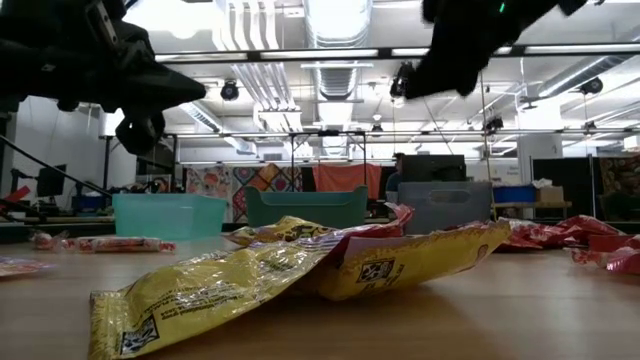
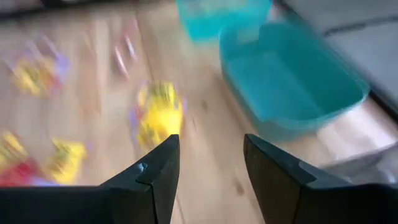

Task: Sort candy
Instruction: Put the yellow candy into the green bin

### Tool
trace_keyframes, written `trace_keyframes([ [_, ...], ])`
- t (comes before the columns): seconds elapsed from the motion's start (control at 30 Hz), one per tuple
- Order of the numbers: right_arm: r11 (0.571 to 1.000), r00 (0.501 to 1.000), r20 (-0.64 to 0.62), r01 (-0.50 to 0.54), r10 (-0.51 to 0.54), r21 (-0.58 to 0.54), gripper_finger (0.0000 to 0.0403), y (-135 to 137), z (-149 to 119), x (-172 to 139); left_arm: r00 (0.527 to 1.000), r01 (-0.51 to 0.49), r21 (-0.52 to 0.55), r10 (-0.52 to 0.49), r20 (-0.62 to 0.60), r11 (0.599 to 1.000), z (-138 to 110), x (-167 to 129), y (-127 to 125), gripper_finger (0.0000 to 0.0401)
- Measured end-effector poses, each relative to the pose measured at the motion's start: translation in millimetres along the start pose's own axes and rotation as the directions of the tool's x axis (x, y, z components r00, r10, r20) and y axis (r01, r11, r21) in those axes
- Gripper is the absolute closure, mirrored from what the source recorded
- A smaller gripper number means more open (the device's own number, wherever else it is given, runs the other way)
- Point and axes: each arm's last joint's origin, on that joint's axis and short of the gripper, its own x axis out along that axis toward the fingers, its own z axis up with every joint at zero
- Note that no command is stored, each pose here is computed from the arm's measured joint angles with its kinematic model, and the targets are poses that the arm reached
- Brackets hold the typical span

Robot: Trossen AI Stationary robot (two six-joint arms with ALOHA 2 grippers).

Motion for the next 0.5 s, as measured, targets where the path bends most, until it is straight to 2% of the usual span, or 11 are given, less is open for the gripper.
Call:
trace_keyframes([
  [0.2, 0.988, 0.998, -0.054, -0.039, 0.031, -0.146, 0.0232, 15.7, 5.2, 37.7, 1.0, 0.003, -0.008, -0.003, 0.003, 1.0, 0.4, 0.0, -0.2, 0.0401],
  [0.3, 0.974, 0.991, -0.129, -0.049, 0.021, -0.221, 0.0232, 22.9, 0.6, 58.4, 1.0, 0.002, -0.004, -0.002, 0.003, 1.0, 0.3, 0.0, -0.2, 0.0401],
  [0.43, 0.96, 0.993, -0.116, -0.061, 0.03, -0.272, 0.0232, 32.7, 10.4, 78.3, 1.0, -0.001, -0.002, 0.001, 0.01, 1.0, 0.7, -0.1, -0.2, 0.0401],
  [0.5, 0.953, 0.988, -0.151, -0.067, 0.022, -0.295, 0.0232, 35.9, 7.3, 91.5, 1.0, 0.0, -0.003, 0.001, 0.013, 1.0, 1.0, 0.0, -0.3, 0.0401],
])
